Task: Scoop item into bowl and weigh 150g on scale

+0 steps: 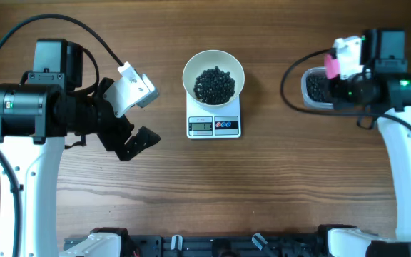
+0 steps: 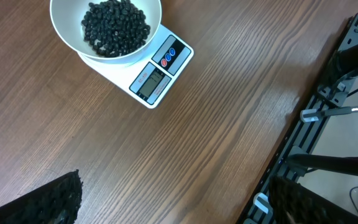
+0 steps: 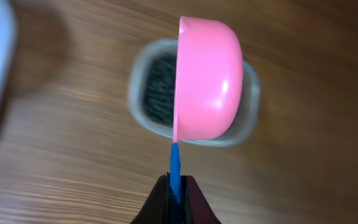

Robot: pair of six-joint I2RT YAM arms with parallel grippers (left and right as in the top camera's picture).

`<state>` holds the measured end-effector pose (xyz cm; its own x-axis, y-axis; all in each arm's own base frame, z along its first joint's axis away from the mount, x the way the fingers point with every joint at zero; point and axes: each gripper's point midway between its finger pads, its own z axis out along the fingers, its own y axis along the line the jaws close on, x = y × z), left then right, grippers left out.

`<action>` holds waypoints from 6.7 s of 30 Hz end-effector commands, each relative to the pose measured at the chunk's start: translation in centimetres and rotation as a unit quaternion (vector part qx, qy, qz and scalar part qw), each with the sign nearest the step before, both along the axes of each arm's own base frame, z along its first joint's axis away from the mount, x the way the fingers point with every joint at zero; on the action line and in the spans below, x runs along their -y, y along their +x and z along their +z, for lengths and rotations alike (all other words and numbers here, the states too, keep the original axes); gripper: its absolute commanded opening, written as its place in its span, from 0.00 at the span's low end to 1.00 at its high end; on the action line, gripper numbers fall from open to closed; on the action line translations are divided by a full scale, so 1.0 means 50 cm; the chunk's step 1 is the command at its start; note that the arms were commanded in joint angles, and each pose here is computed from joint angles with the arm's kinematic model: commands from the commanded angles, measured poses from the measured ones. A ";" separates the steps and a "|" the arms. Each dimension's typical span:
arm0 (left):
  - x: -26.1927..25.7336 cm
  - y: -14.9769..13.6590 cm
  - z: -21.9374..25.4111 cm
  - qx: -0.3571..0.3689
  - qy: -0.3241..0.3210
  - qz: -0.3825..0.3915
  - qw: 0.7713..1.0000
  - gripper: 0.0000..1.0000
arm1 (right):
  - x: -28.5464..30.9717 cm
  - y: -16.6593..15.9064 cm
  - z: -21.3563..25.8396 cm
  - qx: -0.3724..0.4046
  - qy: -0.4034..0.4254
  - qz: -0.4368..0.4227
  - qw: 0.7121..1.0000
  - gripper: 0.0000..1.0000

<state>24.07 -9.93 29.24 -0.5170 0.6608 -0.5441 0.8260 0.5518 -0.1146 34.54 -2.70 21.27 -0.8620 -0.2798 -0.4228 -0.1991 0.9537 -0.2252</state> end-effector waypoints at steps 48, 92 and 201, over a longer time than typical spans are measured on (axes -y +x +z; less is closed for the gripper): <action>-0.004 0.000 0.010 0.013 0.002 -0.001 1.000 1.00 | -0.009 0.030 -0.242 -0.154 0.242 0.004 0.958 0.04; -0.004 0.000 0.010 0.013 0.002 -0.001 1.000 1.00 | 0.019 -0.004 -0.211 -0.123 0.492 -0.010 0.862 0.04; -0.004 0.000 0.010 0.013 0.002 -0.001 1.000 1.00 | -0.448 0.135 -0.036 0.041 -0.097 0.307 0.946 0.04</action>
